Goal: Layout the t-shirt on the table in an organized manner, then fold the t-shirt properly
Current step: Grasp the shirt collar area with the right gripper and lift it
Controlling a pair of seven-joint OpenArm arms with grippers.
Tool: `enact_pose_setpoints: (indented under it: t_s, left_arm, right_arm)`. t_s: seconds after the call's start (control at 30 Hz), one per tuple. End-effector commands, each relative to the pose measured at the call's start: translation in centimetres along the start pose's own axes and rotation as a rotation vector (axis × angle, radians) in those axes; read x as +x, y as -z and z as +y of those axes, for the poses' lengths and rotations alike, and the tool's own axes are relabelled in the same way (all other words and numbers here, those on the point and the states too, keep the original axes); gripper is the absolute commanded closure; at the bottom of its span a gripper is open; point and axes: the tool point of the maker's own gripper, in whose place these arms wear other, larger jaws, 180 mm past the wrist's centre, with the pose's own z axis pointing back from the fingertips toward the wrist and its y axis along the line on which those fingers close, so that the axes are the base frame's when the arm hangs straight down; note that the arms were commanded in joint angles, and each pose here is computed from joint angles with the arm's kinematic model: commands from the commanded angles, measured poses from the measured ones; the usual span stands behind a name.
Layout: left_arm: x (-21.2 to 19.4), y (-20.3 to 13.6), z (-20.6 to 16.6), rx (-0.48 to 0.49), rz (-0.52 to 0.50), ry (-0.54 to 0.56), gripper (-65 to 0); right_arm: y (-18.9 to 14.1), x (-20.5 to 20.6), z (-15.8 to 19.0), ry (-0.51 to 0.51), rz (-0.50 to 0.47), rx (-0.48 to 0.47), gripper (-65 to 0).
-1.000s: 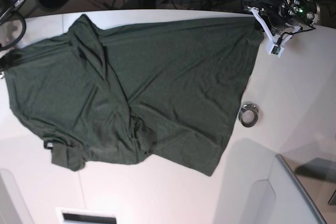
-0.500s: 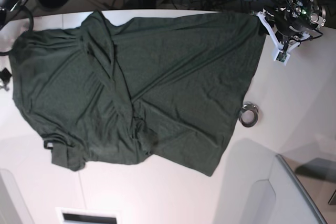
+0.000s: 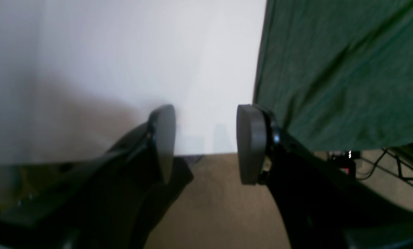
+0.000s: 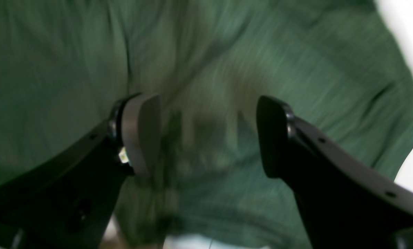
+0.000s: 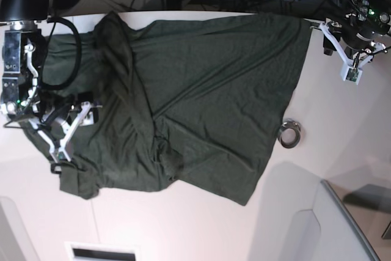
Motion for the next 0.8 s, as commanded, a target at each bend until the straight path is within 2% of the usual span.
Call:
enact_pose_setpoints:
  t_s: [0.0,0.13,0.3,0.77]
  left_arm:
    - [0.3,-0.4,0.5,0.015,-0.009,0.015,-28.5]
    - [0.1,0.0,-0.7,-0.006,-0.011,-0.013,-28.3]
    - [0.5,0.0,-0.5,0.000,-0.017,-0.012,-28.3]
    - [0.6,-0.1,0.3,0.016,-0.020,-0.007,-28.3]
  right_arm:
    - [-0.7,0.0,-0.5,-0.006,-0.004,-0.019,-40.5]
    - [-1.0,-4.4,1.8,-0.004,0.044,0.008,-40.8]
    - [-0.7,-7.8,3.3,0.006,0.107,0.009,-41.1]
    - [0.9,-10.3,3.9,0.039,0.166,0.025,-40.4]
